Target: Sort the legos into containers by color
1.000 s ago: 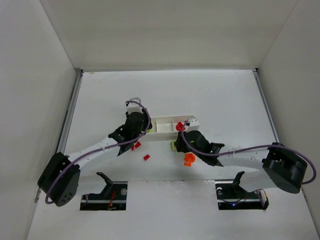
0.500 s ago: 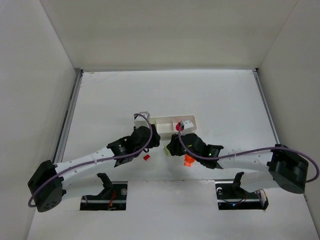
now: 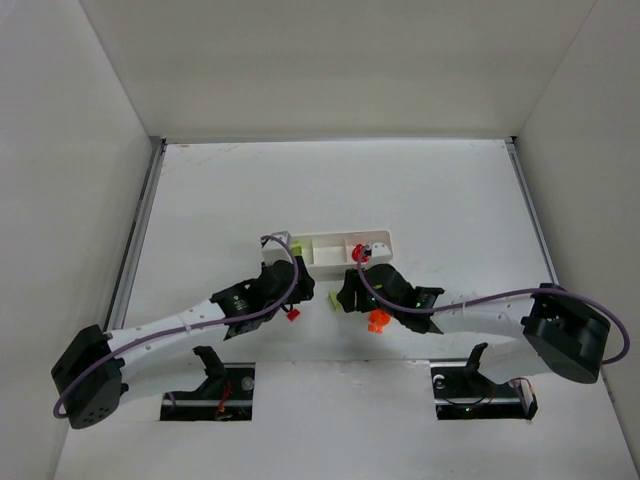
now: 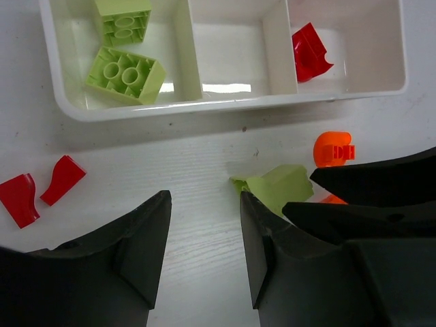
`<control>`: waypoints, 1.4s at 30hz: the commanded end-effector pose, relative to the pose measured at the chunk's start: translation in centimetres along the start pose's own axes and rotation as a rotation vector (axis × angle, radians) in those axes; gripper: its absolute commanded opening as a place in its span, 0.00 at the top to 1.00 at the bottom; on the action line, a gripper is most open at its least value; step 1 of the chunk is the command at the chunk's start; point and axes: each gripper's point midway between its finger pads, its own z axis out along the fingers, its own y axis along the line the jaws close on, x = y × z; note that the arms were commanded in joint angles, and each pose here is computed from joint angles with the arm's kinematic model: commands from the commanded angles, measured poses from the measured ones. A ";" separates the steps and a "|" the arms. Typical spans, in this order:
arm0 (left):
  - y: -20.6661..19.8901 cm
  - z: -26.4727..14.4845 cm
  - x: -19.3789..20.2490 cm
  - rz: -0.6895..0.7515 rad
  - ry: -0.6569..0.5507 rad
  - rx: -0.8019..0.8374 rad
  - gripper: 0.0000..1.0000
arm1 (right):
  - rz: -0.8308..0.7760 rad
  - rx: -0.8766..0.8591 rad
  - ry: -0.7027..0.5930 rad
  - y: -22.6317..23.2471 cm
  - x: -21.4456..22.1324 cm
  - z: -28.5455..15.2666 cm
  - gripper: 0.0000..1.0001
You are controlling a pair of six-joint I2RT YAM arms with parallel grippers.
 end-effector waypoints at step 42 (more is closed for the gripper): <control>-0.3 -2.7 -0.2 -0.191 0.069 0.153 0.49 | -0.358 -0.095 -0.038 5.1 1.4 0.4 0.67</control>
